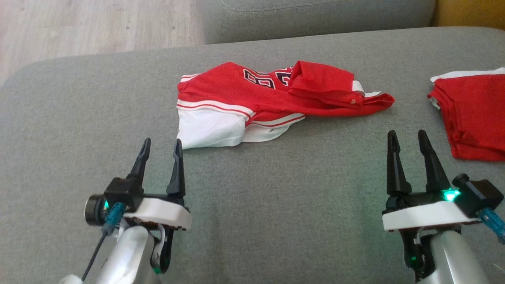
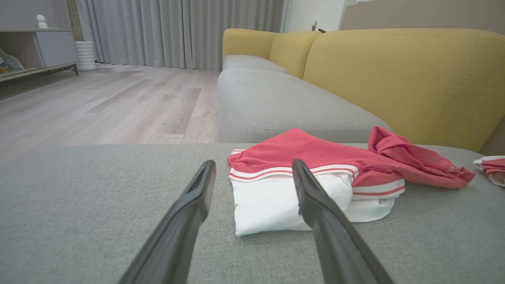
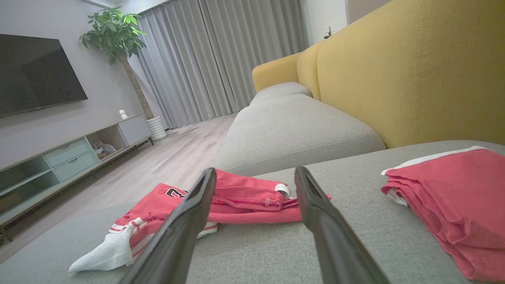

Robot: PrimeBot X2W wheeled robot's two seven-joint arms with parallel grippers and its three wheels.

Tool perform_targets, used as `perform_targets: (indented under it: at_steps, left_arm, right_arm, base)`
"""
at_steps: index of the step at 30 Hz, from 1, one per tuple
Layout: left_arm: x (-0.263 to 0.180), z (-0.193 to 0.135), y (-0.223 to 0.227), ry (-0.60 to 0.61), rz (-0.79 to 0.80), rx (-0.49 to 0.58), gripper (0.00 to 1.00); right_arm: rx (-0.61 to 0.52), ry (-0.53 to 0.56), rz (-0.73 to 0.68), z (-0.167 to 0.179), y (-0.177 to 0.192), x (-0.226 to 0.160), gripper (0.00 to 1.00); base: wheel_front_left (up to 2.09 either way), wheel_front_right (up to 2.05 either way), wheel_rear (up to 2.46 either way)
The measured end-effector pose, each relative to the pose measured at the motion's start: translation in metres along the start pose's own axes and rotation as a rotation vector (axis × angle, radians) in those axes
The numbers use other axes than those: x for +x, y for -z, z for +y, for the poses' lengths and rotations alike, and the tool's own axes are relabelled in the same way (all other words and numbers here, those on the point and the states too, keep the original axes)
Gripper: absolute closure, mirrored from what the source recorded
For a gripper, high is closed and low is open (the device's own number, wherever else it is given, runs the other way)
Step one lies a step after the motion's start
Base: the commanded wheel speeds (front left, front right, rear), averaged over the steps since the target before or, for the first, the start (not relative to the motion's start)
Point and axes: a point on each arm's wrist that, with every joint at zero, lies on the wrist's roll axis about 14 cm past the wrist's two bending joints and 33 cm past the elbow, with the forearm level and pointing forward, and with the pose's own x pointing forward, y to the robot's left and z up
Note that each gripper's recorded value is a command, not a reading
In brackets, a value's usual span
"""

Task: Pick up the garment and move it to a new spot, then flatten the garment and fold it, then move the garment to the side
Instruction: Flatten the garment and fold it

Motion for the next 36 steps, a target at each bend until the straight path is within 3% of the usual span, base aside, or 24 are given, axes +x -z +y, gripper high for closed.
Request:
perform_targets:
  at_steps: [4, 16, 32, 33, 34, 35, 36]
  left_arm:
    - [0.008, -0.004, 0.000, 0.015, 0.011, 0.005, 0.00]
    - [0.033, 0.009, 0.066, -0.001, 0.343, 0.066, 0.00]
    - [0.051, 0.014, 0.095, 0.005, 0.462, 0.089, 0.00]
    - [0.051, 0.014, 0.095, 0.007, 0.463, 0.089, 0.07]
    - [0.051, 0.013, 0.095, 0.012, 0.467, 0.089, 0.67]
    - [0.051, 0.012, 0.095, 0.017, 0.467, 0.085, 1.00]
    - [0.052, 0.011, 0.094, 0.024, 0.464, 0.080, 1.00]
  right_arm:
    - [-0.001, 0.006, 0.006, -0.002, 0.002, -0.001, 0.00]
    - [-0.006, 0.071, 0.042, -0.023, 0.013, -0.010, 0.00]
    - [-0.010, 0.127, 0.050, -0.042, 0.015, -0.013, 0.00]
    - [-0.010, 0.127, 0.049, -0.042, 0.014, -0.013, 0.00]
    - [-0.010, 0.127, 0.049, -0.042, 0.014, -0.013, 0.00]
    - [-0.010, 0.127, 0.048, -0.042, 0.014, -0.013, 0.00]
    - [-0.010, 0.126, 0.047, -0.042, 0.013, -0.014, 0.00]
  base:
    - [0.00, 0.00, 0.00]
    - [0.00, 0.00, 0.00]
    - [0.00, 0.00, 0.00]
    - [0.00, 0.00, 0.00]
    - [0.00, 0.00, 0.00]
    - [0.00, 0.00, 0.00]
    - [0.00, 0.00, 0.00]
